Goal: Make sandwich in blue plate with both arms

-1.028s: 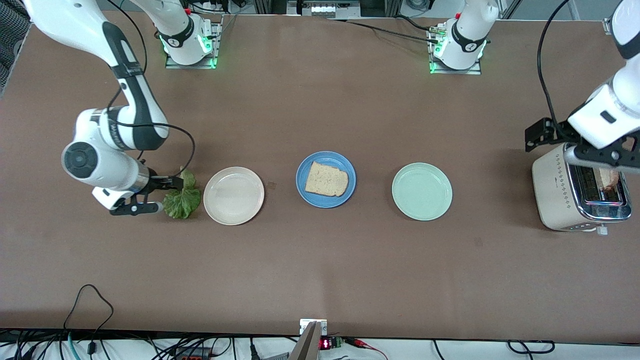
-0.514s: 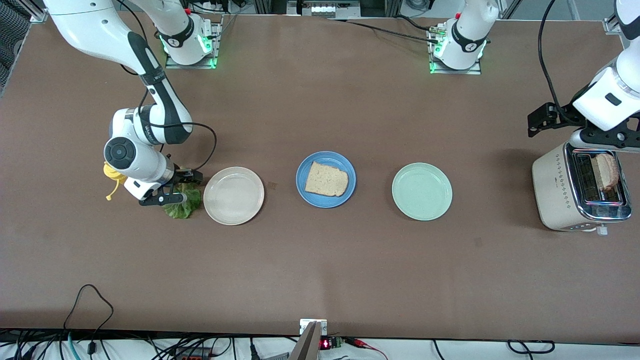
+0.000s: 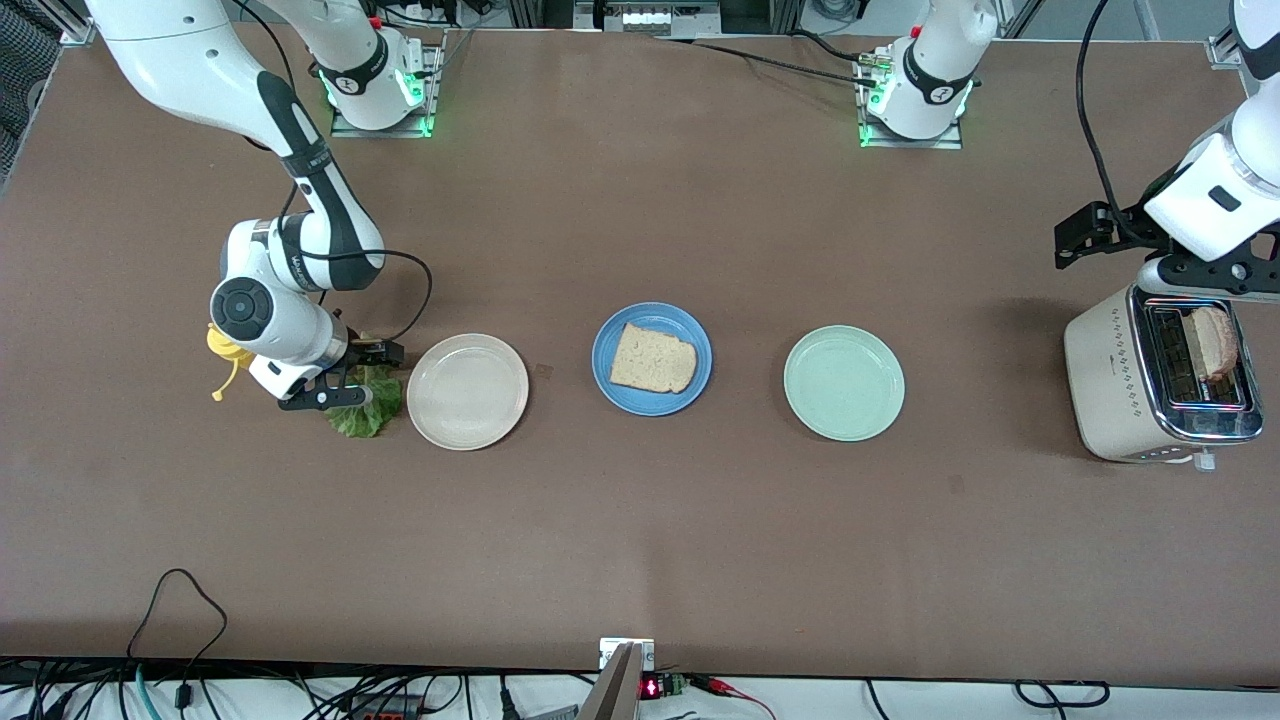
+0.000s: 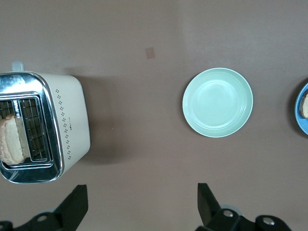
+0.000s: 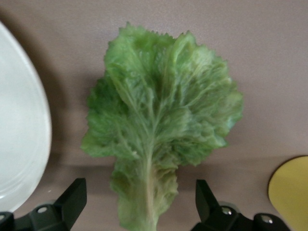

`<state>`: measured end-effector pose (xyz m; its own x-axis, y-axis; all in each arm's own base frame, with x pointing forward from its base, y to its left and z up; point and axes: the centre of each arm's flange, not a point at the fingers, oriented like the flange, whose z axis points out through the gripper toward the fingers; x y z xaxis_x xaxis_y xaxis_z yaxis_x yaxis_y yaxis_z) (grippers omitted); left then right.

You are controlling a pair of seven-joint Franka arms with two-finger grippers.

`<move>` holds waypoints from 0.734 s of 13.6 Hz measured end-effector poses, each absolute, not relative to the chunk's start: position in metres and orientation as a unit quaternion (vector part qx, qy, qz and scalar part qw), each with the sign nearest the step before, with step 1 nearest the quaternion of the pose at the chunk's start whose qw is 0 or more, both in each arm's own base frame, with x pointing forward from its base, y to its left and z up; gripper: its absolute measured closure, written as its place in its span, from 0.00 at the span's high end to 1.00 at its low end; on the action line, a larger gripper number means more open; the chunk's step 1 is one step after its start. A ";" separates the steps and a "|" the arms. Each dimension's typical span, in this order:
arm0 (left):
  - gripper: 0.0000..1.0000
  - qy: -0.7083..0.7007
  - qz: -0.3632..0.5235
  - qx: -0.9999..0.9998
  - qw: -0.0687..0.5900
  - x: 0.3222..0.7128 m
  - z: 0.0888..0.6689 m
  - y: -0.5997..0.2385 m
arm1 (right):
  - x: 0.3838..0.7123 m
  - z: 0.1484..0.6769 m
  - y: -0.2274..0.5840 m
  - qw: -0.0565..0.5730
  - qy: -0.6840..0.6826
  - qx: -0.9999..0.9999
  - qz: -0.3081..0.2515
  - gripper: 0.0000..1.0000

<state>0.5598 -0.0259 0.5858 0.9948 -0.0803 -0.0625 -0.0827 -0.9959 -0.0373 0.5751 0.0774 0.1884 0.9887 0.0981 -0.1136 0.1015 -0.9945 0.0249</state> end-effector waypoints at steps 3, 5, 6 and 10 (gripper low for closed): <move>1.00 0.041 0.030 -0.999 0.020 0.560 0.586 -0.026 | 0.577 0.182 0.076 0.016 0.050 0.997 -0.052 0.85; 1.00 0.041 0.030 -0.998 0.020 0.560 0.586 -0.026 | 0.577 0.181 0.076 0.016 0.050 0.997 -0.052 0.60; 1.00 0.041 0.030 -0.998 0.020 0.560 0.586 -0.027 | 0.577 0.181 0.076 0.016 0.050 0.997 -0.052 0.52; 1.00 0.042 0.030 -0.998 0.020 0.560 0.586 -0.027 | 0.578 0.181 0.075 0.016 0.050 0.997 -0.052 0.11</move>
